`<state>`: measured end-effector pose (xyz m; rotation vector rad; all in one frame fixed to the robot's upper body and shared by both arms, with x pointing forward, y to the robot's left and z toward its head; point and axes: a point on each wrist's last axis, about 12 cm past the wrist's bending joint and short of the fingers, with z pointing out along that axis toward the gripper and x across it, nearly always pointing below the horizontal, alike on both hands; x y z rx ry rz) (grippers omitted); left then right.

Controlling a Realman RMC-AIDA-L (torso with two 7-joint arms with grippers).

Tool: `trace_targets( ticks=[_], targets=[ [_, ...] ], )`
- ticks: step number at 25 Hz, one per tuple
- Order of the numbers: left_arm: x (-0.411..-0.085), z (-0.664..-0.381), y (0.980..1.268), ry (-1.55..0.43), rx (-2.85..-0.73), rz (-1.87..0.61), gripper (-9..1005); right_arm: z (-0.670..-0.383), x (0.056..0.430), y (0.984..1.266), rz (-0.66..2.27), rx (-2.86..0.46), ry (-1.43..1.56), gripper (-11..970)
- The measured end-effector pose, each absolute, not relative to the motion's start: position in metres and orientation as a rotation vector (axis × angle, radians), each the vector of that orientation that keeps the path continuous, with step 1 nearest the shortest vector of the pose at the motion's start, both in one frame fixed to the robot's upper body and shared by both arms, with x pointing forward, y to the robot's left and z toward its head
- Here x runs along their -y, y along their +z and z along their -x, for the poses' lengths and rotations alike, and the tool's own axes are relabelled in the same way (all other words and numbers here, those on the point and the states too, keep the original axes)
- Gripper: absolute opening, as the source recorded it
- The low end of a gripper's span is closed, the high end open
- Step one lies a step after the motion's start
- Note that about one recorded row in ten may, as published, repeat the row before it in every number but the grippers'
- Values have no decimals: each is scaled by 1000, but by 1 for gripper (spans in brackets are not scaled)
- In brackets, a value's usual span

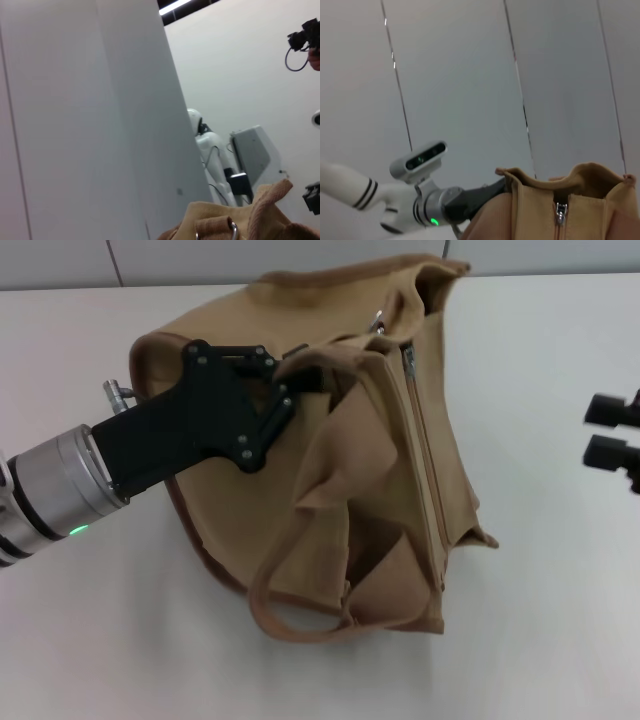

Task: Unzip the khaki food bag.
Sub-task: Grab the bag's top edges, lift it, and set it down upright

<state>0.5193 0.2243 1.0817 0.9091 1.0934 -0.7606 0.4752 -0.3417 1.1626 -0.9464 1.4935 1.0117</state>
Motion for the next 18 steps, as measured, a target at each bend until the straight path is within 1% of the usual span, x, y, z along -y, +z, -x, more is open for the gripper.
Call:
trace_targets(
  ticks=[1, 2, 4, 5, 6, 8, 10, 15, 17, 18],
  targets=[
    [-224, -519, 1082, -761, -1093, -909, 53, -475, 342, 1163, 946, -1493, 1012, 257],
    [-225, -518, 1081, -755, -1091, -902, 53, -477, 342, 1170, 966, -1503, 994, 298],
    [-226, -516, 1079, -748, -1088, -893, 54, -480, 342, 1188, 1014, -1518, 944, 381],
    [-226, -515, 1078, -750, -1090, -892, 54, -483, 341, 1204, 1054, -1527, 895, 424],
    [-226, -515, 1078, -750, -1090, -892, 54, -483, 341, 1204, 1054, -1527, 895, 466],
    [-226, -514, 1078, -755, -1093, -893, 54, -486, 338, 1217, 1084, -1531, 856, 551],
    [-224, -513, 1076, -765, -1094, -903, 54, -489, 334, 1227, 1108, -1523, 835, 550],
    [-221, -510, 1075, -785, -1092, -929, 53, -495, 328, 1239, 1152, -1525, 793, 549],
    [-221, -509, 1075, -787, -1090, -932, 53, -500, 321, 1251, 1186, -1569, 760, 549],
    [-221, -509, 1075, -792, -1084, -938, 53, -504, 315, 1262, 1209, -1613, 733, 548]
  ],
)
